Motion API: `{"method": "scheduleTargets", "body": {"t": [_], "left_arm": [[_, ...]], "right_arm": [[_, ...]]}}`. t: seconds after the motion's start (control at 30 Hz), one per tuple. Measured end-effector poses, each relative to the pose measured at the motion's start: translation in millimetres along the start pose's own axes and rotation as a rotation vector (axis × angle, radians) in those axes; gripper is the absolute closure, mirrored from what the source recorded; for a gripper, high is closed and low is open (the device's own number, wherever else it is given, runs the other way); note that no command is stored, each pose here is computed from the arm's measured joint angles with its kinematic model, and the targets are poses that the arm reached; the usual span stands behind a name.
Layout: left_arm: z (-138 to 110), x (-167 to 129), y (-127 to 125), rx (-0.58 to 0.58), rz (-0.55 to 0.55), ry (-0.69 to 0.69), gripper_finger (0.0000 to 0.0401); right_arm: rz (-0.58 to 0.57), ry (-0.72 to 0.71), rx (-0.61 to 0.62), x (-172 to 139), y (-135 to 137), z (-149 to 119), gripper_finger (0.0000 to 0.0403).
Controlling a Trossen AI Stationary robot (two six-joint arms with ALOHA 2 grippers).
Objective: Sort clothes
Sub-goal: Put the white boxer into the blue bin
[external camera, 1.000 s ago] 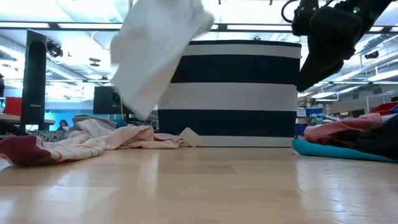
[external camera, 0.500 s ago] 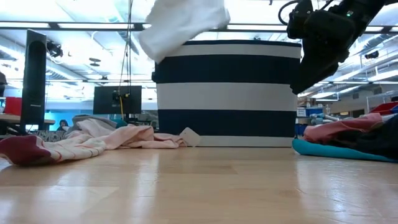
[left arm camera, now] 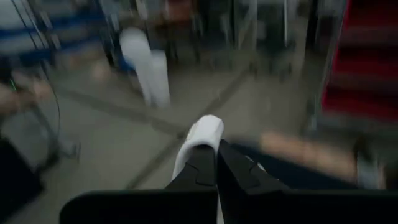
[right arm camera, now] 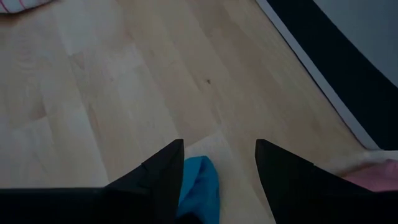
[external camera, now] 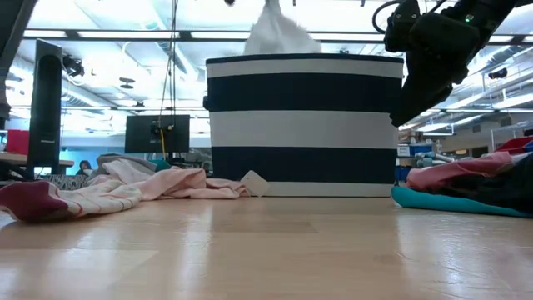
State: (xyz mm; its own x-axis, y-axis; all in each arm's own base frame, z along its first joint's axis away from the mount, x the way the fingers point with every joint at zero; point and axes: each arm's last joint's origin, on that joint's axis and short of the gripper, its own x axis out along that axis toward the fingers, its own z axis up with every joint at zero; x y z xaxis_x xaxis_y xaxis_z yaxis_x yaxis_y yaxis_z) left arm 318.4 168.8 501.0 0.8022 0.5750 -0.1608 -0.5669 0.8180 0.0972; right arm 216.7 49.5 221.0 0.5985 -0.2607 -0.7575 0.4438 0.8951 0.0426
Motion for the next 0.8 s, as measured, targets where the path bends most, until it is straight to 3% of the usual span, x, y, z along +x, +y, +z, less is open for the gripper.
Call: {"method": "scheduleTargets", "body": {"t": [0.17, 0.33, 0.6, 0.8], "left_arm": [[-45, 39, -6, 0.029, -0.012, 0.271, 0.0401], [-92, 84, -16, -0.023, -0.016, 0.46, 0.0401], [-182, 147, -37, -0.112, -0.138, 0.756, 0.0398], [-236, 174, -47, -0.208, -0.129, 0.905, 0.0358]], "right_arm": [[0.003, 0.002, 0.0, 0, 0, 0, 0.0204], [0.004, 0.003, 0.001, 0, 0, 0, 0.0204], [0.011, 0.005, 0.003, 0, 0, 0, 0.0204], [0.012, 0.006, 0.003, 0, 0, 0, 0.0204]]}}
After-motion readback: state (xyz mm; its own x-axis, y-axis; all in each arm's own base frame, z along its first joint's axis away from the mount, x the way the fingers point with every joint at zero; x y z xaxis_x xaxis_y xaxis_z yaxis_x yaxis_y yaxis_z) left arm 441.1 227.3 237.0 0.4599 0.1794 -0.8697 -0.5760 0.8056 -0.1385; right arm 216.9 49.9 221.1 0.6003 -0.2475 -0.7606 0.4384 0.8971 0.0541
